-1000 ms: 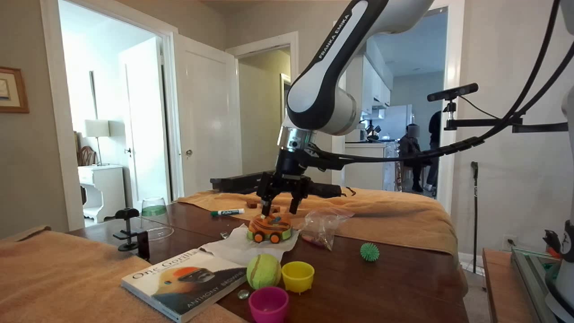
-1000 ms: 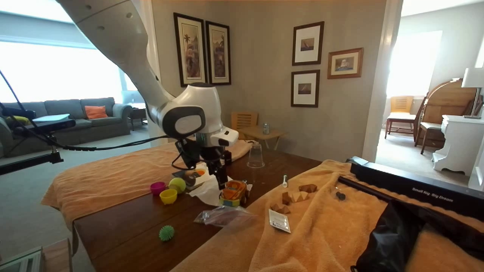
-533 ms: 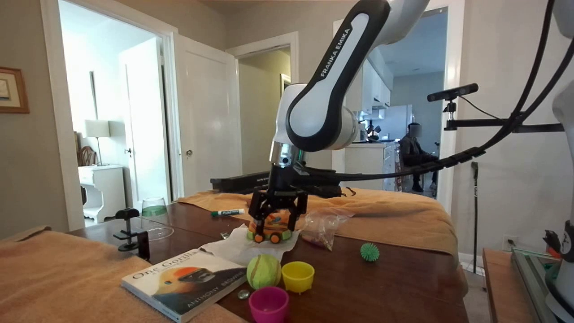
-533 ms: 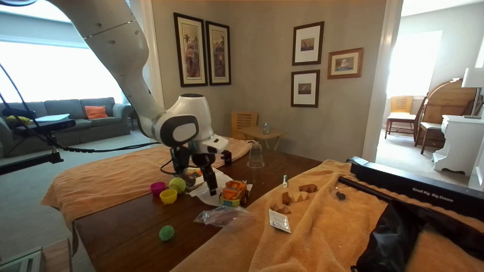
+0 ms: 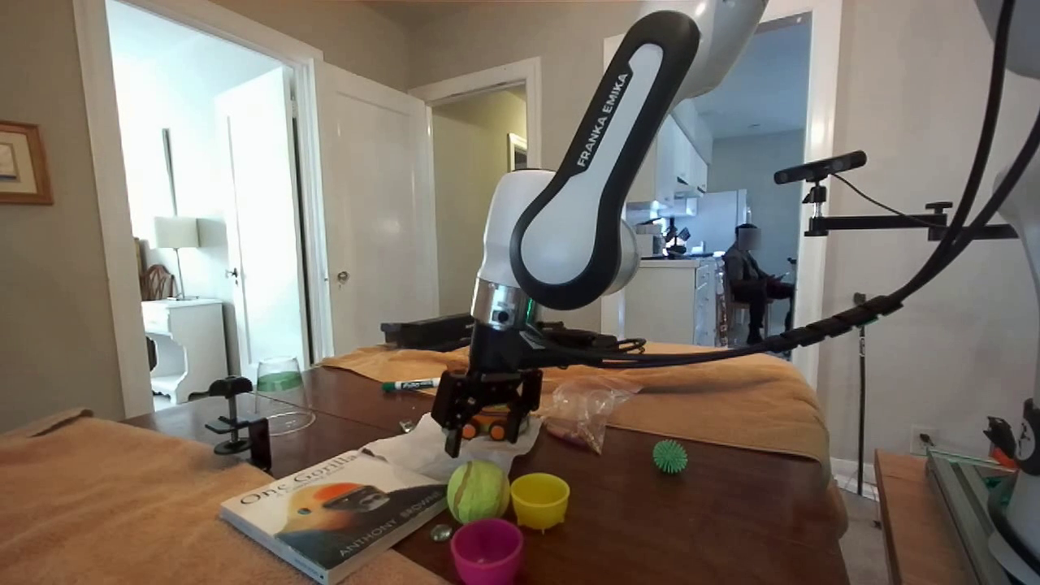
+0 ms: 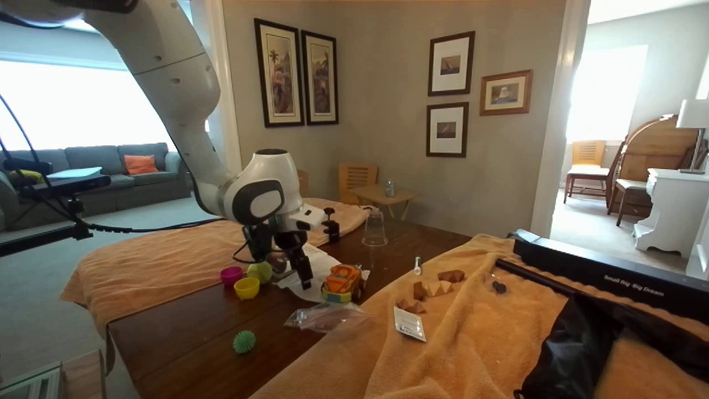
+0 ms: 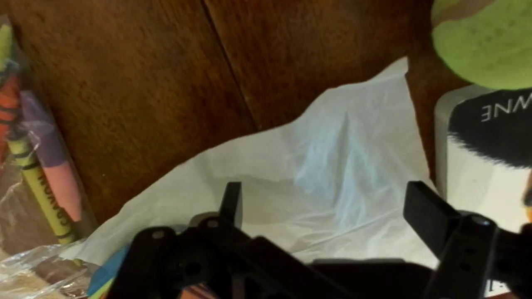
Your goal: Use the white paper towel to wipe the table.
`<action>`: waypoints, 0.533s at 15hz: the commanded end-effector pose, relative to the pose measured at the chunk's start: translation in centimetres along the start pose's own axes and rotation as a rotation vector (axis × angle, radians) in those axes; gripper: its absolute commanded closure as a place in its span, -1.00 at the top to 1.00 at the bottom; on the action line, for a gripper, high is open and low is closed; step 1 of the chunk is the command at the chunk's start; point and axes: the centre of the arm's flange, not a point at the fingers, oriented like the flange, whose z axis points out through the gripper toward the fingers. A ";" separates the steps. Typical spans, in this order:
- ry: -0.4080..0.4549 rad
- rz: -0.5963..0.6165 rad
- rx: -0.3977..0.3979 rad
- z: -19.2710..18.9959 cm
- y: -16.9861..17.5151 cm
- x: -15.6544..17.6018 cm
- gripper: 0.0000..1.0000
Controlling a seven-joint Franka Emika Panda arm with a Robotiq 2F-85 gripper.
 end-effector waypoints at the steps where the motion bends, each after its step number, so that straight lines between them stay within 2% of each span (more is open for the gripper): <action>1: 0.027 -0.071 0.002 2.0 -0.5 1.4 1.00; 3: 0.028 -0.104 0.008 2.5 -0.4 1.8 0.46; 8: 0.035 -0.149 0.010 2.9 -0.3 2.7 -0.27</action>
